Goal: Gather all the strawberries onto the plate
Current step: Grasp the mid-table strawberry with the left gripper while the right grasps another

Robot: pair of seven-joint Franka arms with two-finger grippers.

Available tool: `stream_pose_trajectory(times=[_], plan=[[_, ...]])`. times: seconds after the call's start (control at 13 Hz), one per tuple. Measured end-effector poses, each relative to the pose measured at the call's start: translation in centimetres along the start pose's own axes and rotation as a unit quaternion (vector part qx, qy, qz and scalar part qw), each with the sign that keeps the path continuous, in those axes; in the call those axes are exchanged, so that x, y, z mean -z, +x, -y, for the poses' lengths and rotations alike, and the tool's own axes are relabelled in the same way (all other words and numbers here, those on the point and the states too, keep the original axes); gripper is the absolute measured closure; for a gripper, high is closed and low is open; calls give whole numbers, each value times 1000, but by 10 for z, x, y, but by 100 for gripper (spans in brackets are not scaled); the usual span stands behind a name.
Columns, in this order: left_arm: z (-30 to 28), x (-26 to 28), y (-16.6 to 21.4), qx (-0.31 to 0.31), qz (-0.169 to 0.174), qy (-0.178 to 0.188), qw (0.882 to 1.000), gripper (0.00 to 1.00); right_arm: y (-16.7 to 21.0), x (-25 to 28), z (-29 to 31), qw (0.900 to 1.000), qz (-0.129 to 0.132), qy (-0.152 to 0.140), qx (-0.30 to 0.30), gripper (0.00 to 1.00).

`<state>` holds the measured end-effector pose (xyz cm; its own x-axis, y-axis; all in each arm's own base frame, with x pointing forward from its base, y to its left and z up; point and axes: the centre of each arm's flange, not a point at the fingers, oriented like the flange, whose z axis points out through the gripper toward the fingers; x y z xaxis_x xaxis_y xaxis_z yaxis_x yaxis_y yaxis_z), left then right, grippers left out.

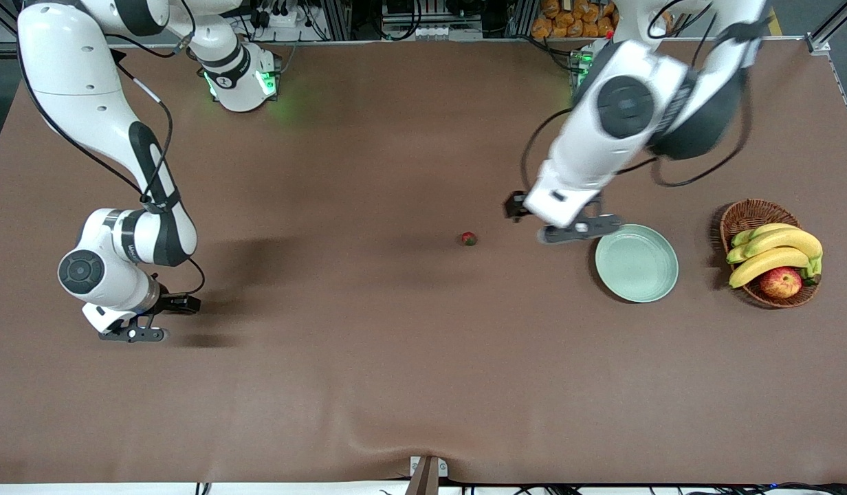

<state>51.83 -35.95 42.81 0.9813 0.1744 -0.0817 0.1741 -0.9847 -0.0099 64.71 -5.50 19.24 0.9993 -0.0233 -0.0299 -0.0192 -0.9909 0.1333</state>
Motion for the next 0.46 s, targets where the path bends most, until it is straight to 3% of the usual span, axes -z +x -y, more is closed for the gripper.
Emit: stream_pose_trajectory(times=[0.15,0.46], plan=[[-50,-53,-33,5,-5,28,1000,0,-2,-3,-5,1000,3,0,-4,0],[-89,-135,-45,35,3,12,999,0,-4,-8,-10,999,7,30,-37,0]])
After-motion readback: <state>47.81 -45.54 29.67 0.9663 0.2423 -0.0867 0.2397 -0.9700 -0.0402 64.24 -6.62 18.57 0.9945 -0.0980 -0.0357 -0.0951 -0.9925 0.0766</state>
